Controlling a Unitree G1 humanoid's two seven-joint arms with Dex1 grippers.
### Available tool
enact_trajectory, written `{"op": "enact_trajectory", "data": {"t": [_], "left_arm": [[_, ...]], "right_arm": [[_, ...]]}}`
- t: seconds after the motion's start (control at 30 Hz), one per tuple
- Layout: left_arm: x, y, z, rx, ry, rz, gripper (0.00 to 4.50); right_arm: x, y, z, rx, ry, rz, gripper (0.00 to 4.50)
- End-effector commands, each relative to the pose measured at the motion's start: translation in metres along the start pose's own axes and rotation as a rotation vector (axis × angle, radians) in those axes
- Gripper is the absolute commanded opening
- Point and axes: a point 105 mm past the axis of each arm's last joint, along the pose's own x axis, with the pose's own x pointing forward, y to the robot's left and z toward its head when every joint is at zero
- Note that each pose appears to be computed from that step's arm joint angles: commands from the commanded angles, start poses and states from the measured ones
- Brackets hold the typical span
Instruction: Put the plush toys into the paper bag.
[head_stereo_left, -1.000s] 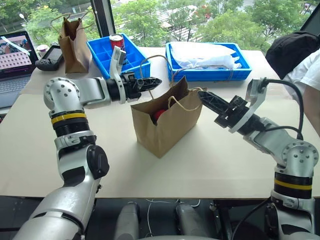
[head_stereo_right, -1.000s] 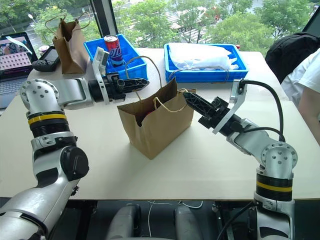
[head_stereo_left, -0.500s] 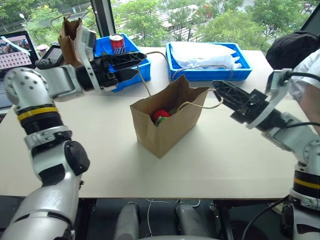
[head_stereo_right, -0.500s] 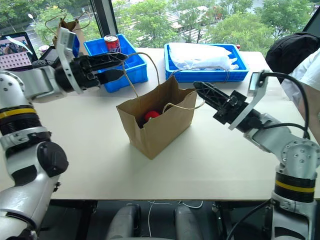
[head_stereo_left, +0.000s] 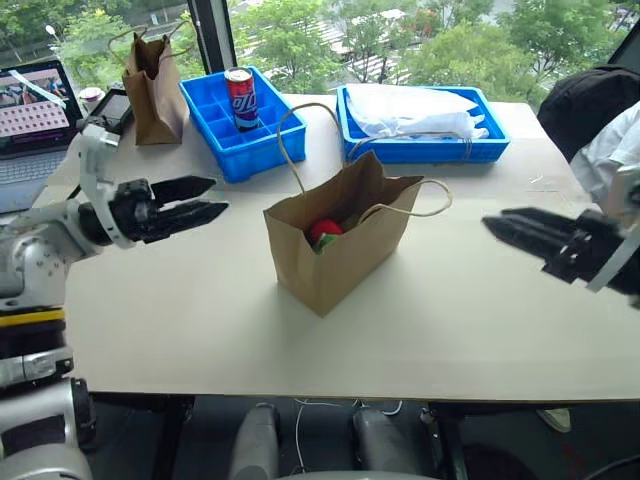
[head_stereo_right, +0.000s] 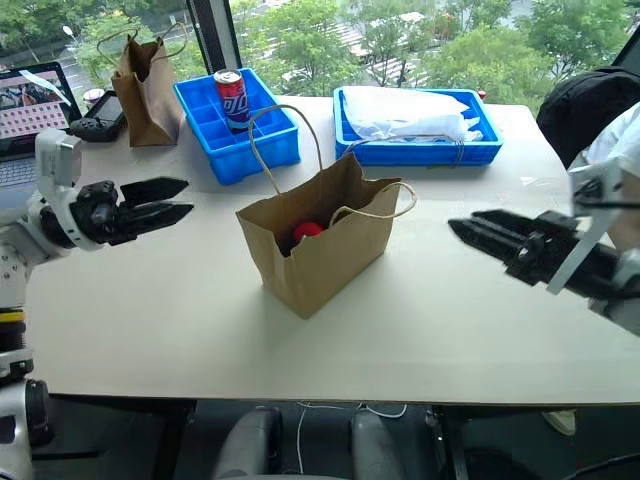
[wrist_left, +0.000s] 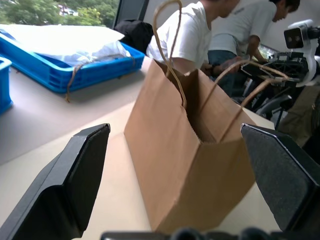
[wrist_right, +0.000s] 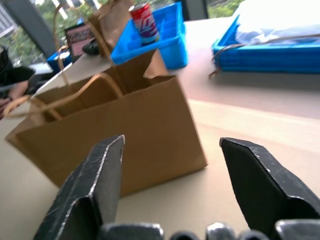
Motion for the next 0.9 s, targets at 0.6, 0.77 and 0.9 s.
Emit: {"op": "enact_trajectory", "data": {"t": [0.6, 0.77, 0.9], "left_arm": [[0.061, -0.049, -0.038, 0.084, 0.019, -0.164, 4.5], [0.071, -0.059, -0.036, 0.07, -0.003, -0.18, 4.5], [0.079, -0.062, -0.042, 0.073, 0.005, -0.18, 4.5]], "right_arm": [[0.115, 0.068, -0.009, -0.379, -0.128, 0.128, 0.02], [0.127, 0.082, -0.003, -0.347, -0.175, 0.153, 0.02], [0.138, 0.089, -0.004, -0.327, -0.195, 0.163, 0.02]]}}
